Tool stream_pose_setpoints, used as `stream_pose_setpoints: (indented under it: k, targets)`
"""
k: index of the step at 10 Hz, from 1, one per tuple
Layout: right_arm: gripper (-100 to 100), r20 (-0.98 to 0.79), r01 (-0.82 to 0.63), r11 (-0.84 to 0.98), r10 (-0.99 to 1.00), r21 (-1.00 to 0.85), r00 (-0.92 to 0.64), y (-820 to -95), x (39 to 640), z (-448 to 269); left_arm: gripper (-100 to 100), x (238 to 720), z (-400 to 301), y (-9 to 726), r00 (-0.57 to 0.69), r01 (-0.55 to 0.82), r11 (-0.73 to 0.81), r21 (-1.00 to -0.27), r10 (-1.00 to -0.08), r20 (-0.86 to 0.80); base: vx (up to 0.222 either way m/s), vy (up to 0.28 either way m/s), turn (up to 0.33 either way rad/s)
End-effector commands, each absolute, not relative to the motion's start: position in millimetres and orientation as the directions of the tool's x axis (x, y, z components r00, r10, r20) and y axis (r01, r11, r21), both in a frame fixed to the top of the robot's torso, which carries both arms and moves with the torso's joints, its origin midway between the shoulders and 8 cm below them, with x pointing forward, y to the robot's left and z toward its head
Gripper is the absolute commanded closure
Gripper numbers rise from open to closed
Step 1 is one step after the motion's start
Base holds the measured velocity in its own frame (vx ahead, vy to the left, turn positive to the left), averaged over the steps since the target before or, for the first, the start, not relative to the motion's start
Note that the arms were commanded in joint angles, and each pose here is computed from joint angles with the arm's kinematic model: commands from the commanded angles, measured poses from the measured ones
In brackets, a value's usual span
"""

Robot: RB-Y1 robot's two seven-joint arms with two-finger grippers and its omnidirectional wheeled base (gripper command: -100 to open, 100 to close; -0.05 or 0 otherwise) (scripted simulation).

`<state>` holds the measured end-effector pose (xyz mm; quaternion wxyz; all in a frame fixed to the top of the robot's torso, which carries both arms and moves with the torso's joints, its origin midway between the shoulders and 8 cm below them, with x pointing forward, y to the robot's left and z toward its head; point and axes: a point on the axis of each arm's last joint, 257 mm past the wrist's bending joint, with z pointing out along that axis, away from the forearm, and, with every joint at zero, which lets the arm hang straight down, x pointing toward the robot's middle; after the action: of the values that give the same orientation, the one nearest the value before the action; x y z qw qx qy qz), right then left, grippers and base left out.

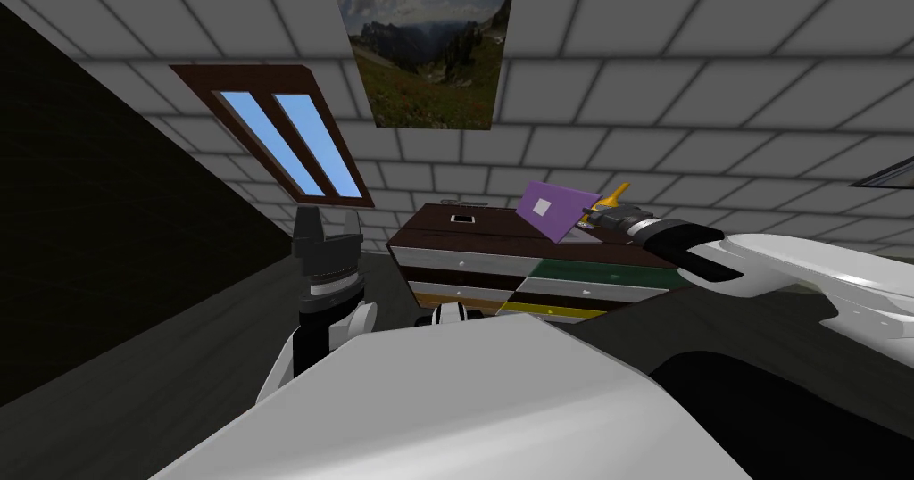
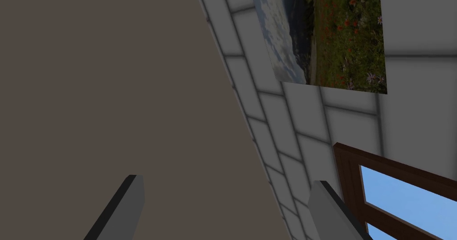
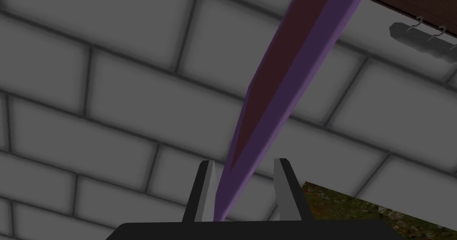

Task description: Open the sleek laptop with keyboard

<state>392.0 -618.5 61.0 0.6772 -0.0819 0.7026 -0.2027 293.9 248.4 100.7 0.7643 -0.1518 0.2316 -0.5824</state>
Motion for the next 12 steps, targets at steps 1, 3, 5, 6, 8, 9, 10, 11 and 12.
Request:
stream_pose_setpoints:
  k: [1, 3, 5, 6, 8, 9, 10, 11, 12]
  targets:
    - [100, -0.971, 0.190, 0.952, -0.235, -0.241, -0.055, -635, 382, 42, 0, 294, 101, 248, 0.214, 0.820, 0.276, -0.502, -0.961, -0.177, -0.040, -0.090, 0.094]
    - [100, -0.987, 0.203, 0.966, -0.155, -0.160, -0.043, -643, 378, 32, 0, 294, 101, 248, 0.214, 0.820, 0.276, -0.502, -0.961, -0.177, -0.029, -0.094, 0.080]
    - [100, -0.999, 0.220, 0.975, -0.033, -0.037, -0.020, -652, 372, 17, 0, 294, 101, 248, 0.214, 0.820, 0.276, -0.502, -0.961, -0.177, -0.019, -0.075, 0.072]
    - [100, -0.997, 0.208, 0.975, -0.073, -0.073, -0.007, -647, 378, 30, 0, 294, 101, 248, 0.214, 0.820, 0.276, -0.502, -0.961, -0.177, -0.008, -0.027, 0.017]
    - [100, -0.998, 0.233, 0.971, 0.056, 0.058, 0.017, -661, 369, 7, 0, 294, 101, 248, 0.214, 0.820, 0.276, -0.502, -0.961, -0.177, -0.040, -0.056, 0.094]
    - [100, -0.995, 0.241, 0.965, 0.097, 0.100, 0.024, -665, 366, -1, 0, 294, 101, 248, 0.214, 0.820, 0.276, -0.502, -0.961, -0.177, -0.042, -0.058, 0.087]
    - [100, -0.990, 0.249, 0.958, 0.138, 0.142, 0.031, -669, 363, -10, 0, 294, 101, 248, 0.214, 0.820, 0.276, -0.502, -0.961, -0.177, -0.030, -0.045, 0.066]
    - [100, -0.983, 0.256, 0.949, 0.179, 0.183, 0.039, -672, 361, -19, 0, 294, 101, 248, 0.214, 0.820, 0.276, -0.502, -0.961, -0.177, -0.030, -0.040, 0.069]
    - [100, -0.975, 0.262, 0.939, 0.219, 0.224, 0.047, -675, 358, -29, 0, 294, 101, 248, 0.214, 0.820, 0.276, -0.502, -0.961, -0.177, -0.039, -0.038, 0.038]
